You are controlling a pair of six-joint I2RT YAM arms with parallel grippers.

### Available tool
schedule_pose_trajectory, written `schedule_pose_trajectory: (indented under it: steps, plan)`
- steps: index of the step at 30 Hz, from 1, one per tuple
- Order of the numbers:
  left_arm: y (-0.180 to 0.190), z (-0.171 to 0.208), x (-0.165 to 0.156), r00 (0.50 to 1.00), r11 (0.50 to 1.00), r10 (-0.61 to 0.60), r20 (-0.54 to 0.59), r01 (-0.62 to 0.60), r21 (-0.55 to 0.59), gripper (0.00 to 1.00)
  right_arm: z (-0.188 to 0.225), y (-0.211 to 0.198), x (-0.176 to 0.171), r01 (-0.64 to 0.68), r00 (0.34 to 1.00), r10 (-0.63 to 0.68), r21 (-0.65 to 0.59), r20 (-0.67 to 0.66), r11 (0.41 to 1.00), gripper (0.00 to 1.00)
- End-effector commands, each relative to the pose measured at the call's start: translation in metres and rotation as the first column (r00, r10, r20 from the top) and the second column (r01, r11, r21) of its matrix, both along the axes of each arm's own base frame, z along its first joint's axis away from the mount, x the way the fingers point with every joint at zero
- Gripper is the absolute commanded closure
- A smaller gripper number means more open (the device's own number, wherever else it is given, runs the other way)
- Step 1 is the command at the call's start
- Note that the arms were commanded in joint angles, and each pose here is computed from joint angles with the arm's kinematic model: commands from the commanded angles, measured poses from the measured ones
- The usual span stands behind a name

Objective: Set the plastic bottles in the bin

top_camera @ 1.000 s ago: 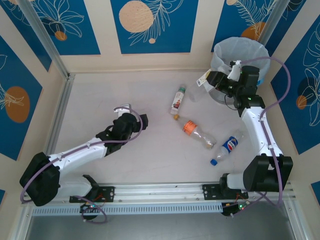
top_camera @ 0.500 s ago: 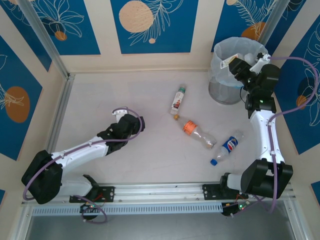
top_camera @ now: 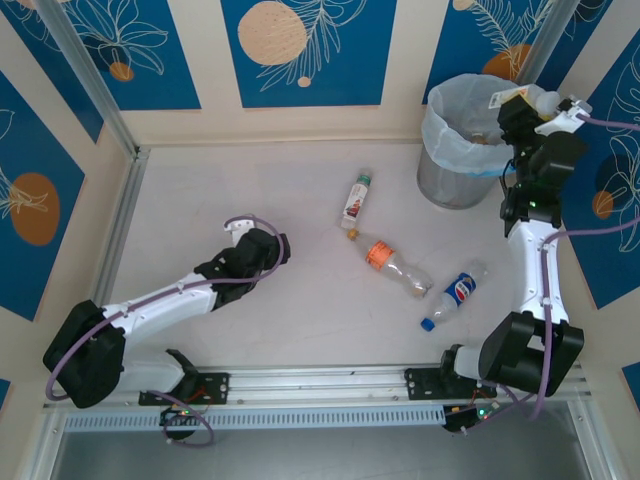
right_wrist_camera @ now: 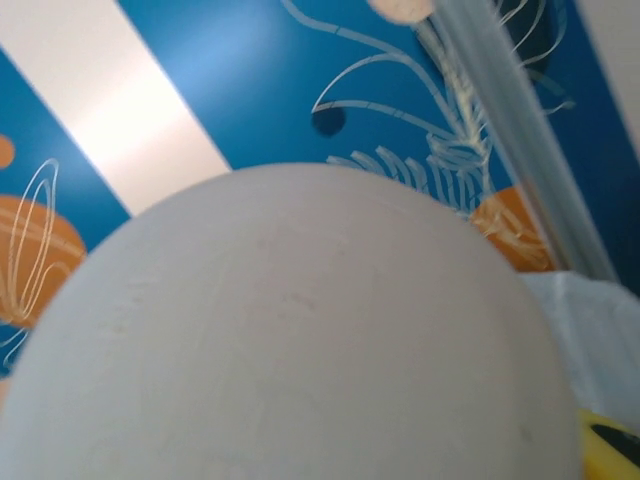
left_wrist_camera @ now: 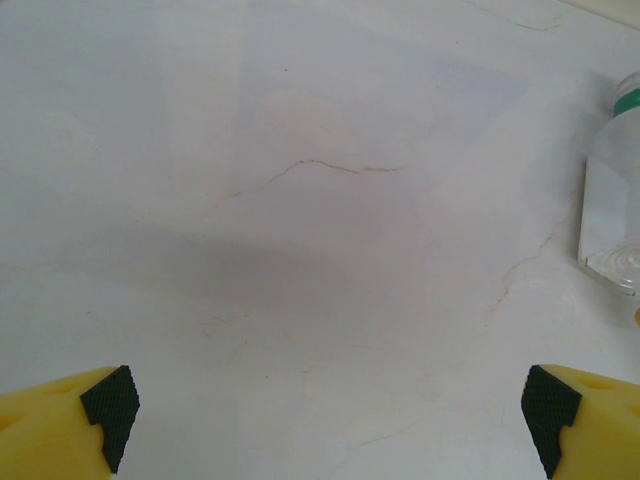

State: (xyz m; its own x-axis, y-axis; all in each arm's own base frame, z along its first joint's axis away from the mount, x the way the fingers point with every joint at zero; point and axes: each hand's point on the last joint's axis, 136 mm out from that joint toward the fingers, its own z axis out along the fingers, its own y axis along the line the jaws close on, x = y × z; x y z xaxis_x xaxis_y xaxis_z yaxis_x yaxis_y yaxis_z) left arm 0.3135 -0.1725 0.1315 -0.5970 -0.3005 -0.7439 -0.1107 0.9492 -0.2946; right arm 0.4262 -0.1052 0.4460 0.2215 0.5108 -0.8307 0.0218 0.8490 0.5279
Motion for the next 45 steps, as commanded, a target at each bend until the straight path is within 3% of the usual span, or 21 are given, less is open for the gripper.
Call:
schedule_pose_trajectory:
  steps: [1,8,13,16,18,20,26,28,31,36,42,45]
  plan:
    - [-0.002,-0.004,0.003,1.0,1.0,-0.001,-0.009,0.001,-0.019,0.01,0.013,-0.023,-0.002,0.154,0.986,-0.147,-0.095,0.075,0.984,0.69]
    - [-0.003,-0.008,0.001,1.0,1.0,-0.01,-0.023,0.01,-0.028,0.01,0.008,-0.006,0.02,0.216,0.968,-0.252,-0.488,-0.008,0.846,0.67]
    - [-0.008,-0.01,0.002,0.999,0.999,-0.019,-0.028,0.017,-0.045,0.01,-0.01,-0.002,0.04,0.181,0.952,-0.296,-0.631,-0.081,0.755,0.66]
    - [-0.01,-0.01,0.002,0.999,0.998,-0.027,-0.033,0.025,-0.049,0.01,-0.019,0.01,0.055,0.147,0.938,-0.332,-0.762,-0.095,0.631,0.66]
    - [-0.012,-0.009,0.003,0.999,0.998,-0.035,-0.033,0.034,-0.048,0.01,-0.03,0.017,0.067,0.108,0.926,-0.362,-0.849,-0.102,0.517,0.65]
    - [-0.013,-0.009,0.004,0.999,0.998,-0.039,-0.033,0.037,-0.046,0.01,-0.038,0.019,0.075,0.088,0.912,-0.396,-0.891,-0.109,0.446,0.65]
    - [-0.018,-0.009,0.006,0.998,0.997,-0.054,-0.037,0.052,-0.053,0.01,-0.047,0.023,0.093,0.083,0.887,-0.455,-0.941,-0.081,0.329,0.64]
    - [-0.021,-0.01,0.007,0.997,0.997,-0.06,-0.041,0.057,-0.059,0.01,-0.054,0.019,0.098,0.073,0.876,-0.471,-0.94,-0.099,0.333,0.63]
    - [-0.022,-0.012,0.007,0.997,0.996,-0.064,-0.046,0.061,-0.06,0.01,-0.071,0.012,0.106,0.03,0.861,-0.477,-0.918,-0.177,0.396,0.58]
    - [-0.021,-0.012,0.006,0.996,0.997,-0.068,-0.05,0.066,-0.051,0.01,-0.103,0.006,0.115,-0.089,0.826,-0.4,-0.792,-0.398,0.604,0.32]
    - [-0.022,-0.011,0.006,0.996,0.996,-0.076,-0.049,0.074,-0.043,0.01,-0.098,0.011,0.115,-0.119,0.802,-0.336,-0.683,-0.493,0.72,0.14]
    - [-0.022,-0.013,0.006,0.996,0.996,-0.075,-0.052,0.073,-0.046,0.01,-0.091,0.021,0.108,-0.135,0.811,-0.273,-0.62,-0.517,0.773,0.0]
